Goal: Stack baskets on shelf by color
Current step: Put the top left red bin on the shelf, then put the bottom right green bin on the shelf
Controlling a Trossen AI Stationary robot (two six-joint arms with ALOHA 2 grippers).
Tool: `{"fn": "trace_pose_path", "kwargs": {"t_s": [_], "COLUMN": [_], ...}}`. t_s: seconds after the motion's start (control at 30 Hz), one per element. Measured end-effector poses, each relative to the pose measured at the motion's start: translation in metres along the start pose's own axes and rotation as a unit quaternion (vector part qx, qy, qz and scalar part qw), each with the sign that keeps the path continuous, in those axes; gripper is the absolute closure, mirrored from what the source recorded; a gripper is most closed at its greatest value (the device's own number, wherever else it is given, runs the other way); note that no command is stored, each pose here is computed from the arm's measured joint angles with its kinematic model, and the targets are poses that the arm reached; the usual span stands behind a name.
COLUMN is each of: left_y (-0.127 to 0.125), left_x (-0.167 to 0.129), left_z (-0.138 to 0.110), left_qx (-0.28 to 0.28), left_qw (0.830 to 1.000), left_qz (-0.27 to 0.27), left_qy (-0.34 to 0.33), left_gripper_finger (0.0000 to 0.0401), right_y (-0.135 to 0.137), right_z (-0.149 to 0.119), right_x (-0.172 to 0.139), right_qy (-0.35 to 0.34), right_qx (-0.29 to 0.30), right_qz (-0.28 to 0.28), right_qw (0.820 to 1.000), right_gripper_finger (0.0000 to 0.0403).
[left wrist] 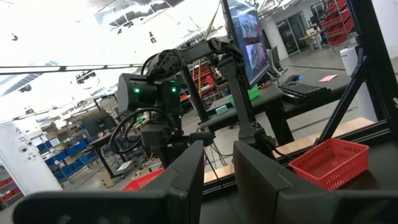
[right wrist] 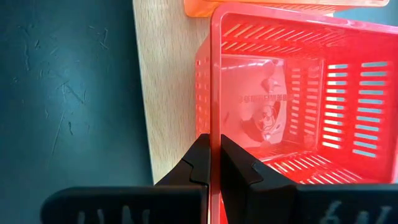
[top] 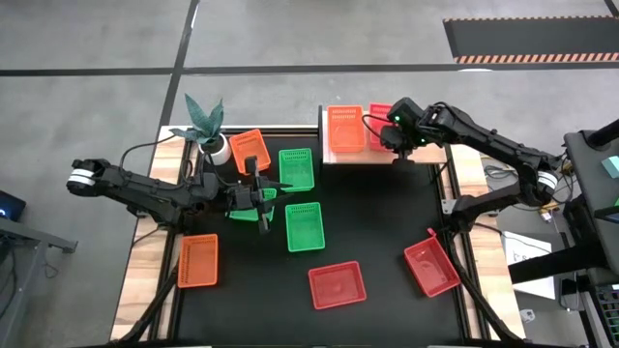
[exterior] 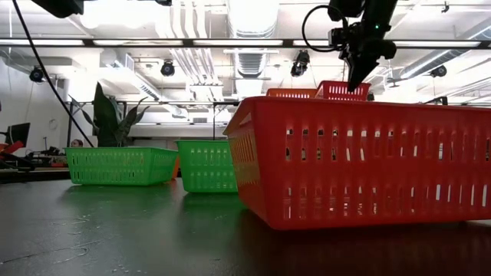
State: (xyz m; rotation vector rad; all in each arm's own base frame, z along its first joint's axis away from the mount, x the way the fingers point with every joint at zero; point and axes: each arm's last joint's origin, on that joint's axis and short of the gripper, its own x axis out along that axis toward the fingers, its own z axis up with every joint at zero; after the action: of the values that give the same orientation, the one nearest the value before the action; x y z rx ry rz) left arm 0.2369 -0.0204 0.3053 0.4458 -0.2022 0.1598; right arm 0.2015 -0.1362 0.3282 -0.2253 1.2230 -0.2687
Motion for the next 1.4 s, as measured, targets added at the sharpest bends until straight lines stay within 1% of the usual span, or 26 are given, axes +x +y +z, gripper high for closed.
{"fn": "trace_pose_path", "kwargs": {"t_s": [0.27,0.5,0.9,1.07,1.2,1.27,1.4], "left_y": [0.0,0.0,0.0,0.0,0.0,0.0,0.0], "left_x": [0.0,0.0,0.0,0.0,0.0,0.0,0.0], "left_z": [0.0,0.0,0.0,0.0,0.0,0.0,0.0], "left_qx": [0.0,0.0,0.0,0.0,0.0,0.0,-0.002], "left_qw": [1.0,1.0,1.0,1.0,1.0,1.0,1.0], "left_qz": [0.0,0.0,0.0,0.0,0.0,0.0,0.0], "left_qy": [0.0,0.0,0.0,0.0,0.0,0.0,0.0], "left_gripper_finger": [0.0331,0.0331,0.0331,0.0331,0.0331,0.0331,0.0331], "right_y": [0.003,0.004,0.002,0.0,0.002,0.006,0.021], "right_z": [-0.003,-0.003,-0.001,0.0,0.002,0.004,0.005], "right_x": [0.007,0.01,0.007,-0.004,-0.019,-0.026,-0.04], "right_qy": [0.005,0.002,-0.002,0.003,0.003,-0.008,-0.047], "right_qx": [0.003,0.003,0.006,0.027,0.049,0.061,0.066], "right_qz": [0.013,0.011,0.006,0.006,0.016,0.019,0.04], "right_qw": [1.0,1.0,1.0,1.0,0.999,0.998,0.996], "right_gripper_finger": [0.0394,0.0389,0.0311,0.0293,0.0285,0.0285,0.0292]}}
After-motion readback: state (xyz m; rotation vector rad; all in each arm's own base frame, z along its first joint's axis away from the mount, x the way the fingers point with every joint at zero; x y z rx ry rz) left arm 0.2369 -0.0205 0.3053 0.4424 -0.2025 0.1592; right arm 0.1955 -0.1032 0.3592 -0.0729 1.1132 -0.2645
